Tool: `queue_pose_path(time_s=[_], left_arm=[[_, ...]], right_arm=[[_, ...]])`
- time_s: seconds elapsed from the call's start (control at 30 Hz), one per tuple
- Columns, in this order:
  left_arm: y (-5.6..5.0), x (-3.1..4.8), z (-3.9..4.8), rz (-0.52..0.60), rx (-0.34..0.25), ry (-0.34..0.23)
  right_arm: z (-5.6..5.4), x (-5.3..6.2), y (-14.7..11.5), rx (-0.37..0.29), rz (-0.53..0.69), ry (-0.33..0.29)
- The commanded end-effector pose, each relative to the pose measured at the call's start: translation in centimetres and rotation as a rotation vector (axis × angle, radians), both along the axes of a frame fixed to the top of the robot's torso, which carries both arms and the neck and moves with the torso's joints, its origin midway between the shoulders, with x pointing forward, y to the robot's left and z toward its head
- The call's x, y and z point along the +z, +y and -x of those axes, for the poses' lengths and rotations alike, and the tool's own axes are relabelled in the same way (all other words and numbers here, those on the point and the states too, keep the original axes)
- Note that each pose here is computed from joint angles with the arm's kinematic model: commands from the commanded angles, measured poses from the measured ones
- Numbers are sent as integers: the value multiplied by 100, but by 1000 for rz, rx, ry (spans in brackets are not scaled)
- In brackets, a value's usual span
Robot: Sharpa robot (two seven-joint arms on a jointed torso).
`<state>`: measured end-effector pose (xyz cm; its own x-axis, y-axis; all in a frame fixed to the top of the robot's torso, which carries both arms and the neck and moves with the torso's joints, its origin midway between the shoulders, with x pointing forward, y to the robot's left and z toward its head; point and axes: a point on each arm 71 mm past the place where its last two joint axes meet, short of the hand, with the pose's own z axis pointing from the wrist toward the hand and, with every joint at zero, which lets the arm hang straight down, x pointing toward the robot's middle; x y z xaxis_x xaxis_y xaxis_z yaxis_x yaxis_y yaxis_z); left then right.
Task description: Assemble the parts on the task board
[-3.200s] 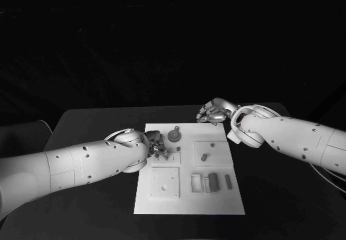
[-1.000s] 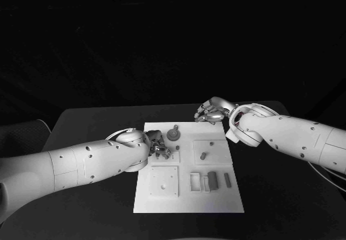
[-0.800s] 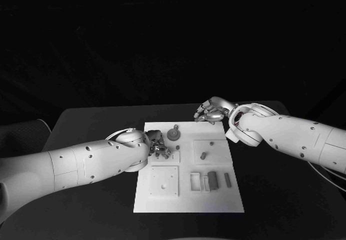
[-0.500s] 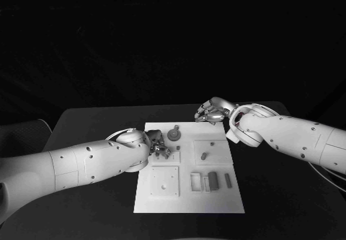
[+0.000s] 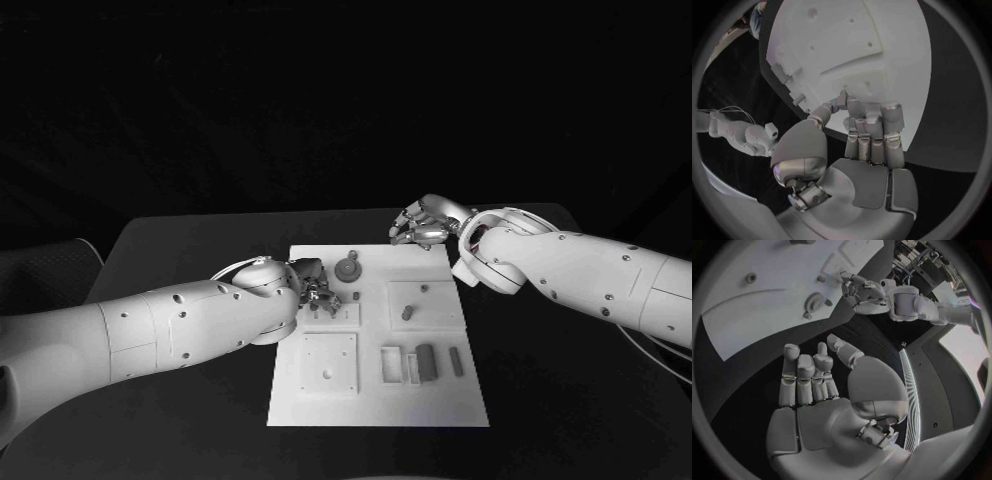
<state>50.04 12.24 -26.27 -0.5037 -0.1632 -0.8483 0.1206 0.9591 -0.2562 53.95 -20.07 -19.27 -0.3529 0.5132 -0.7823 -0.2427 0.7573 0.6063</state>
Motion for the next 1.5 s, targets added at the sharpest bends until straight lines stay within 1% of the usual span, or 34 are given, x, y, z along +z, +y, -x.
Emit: queue_pose_path(time_s=[0.03,0.4,0.67,0.97,1.2,1.33,1.5], left_arm=[[-30,5,7,1,-11,-4],[-36,-8,16,-4,-18,17],[-39,-10,10,-8,-14,18],[-19,-15,4,-15,-11,23],[-22,-12,3,-20,-14,17],[-41,-6,-5,-30,-26,1],[-46,-28,2,-30,-27,4]], right_arm=[[7,-1,19,18,-2,6],[6,-2,17,18,-2,7],[21,3,51,31,-8,6],[18,0,40,28,-7,9],[19,-1,43,30,-7,10],[20,-2,46,31,-7,12],[20,-3,47,32,-6,13]])
